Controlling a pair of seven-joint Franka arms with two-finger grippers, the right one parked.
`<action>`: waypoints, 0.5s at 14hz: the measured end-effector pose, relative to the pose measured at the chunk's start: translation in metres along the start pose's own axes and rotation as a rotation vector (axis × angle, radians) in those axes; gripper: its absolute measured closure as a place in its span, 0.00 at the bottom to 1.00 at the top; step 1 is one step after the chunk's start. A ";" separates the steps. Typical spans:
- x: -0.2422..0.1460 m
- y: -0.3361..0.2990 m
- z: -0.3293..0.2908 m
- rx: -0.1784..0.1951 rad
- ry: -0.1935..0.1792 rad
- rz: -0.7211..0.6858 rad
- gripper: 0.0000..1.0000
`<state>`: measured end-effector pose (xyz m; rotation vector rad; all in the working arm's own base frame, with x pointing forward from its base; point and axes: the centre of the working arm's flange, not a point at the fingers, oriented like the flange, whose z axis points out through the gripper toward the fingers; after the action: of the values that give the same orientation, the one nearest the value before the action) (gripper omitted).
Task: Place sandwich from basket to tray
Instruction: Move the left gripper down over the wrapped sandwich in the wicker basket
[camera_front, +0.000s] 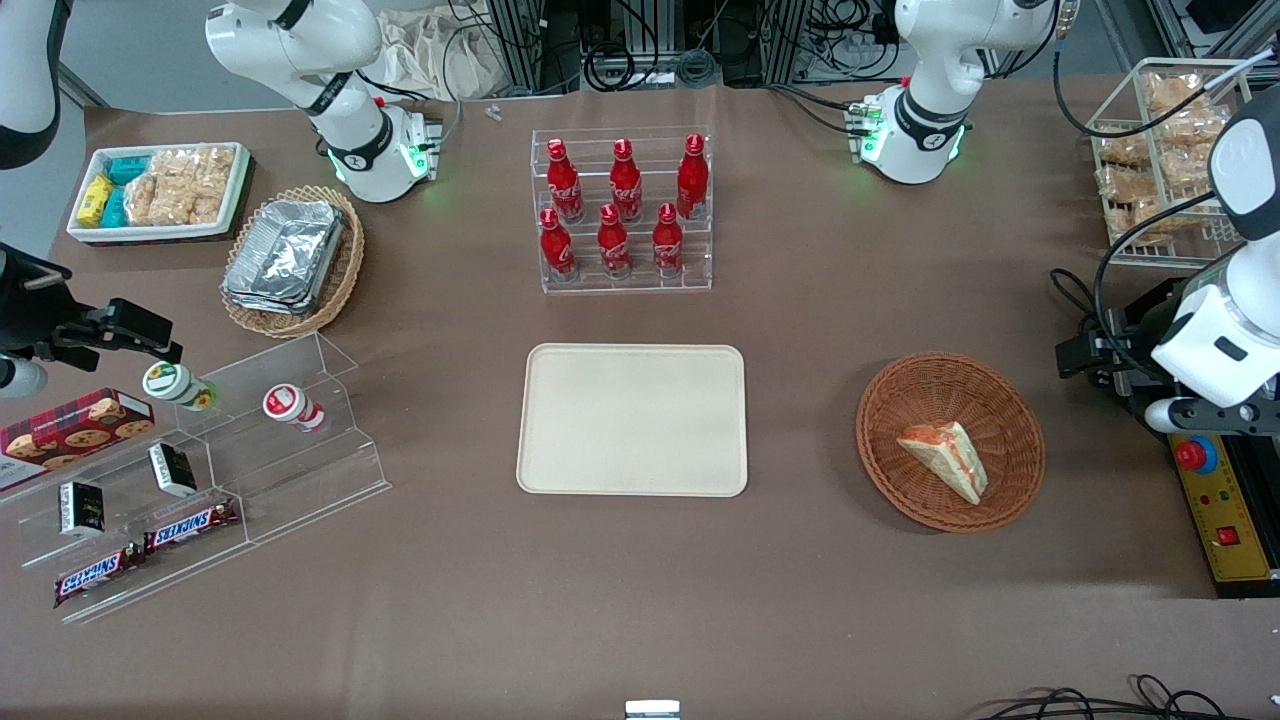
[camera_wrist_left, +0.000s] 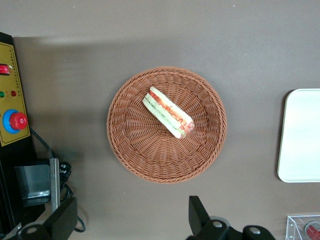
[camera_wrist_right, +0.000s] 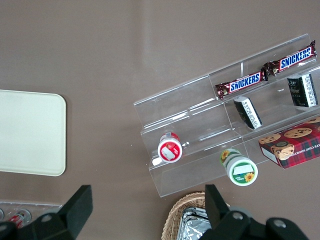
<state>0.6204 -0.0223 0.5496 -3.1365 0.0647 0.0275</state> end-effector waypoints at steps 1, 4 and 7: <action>0.000 0.000 0.000 -0.001 0.000 -0.008 0.00; 0.001 0.001 0.003 -0.002 -0.006 -0.041 0.00; 0.008 0.004 0.019 -0.001 -0.022 -0.233 0.00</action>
<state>0.6278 -0.0266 0.5307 -3.1204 -0.3008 0.0616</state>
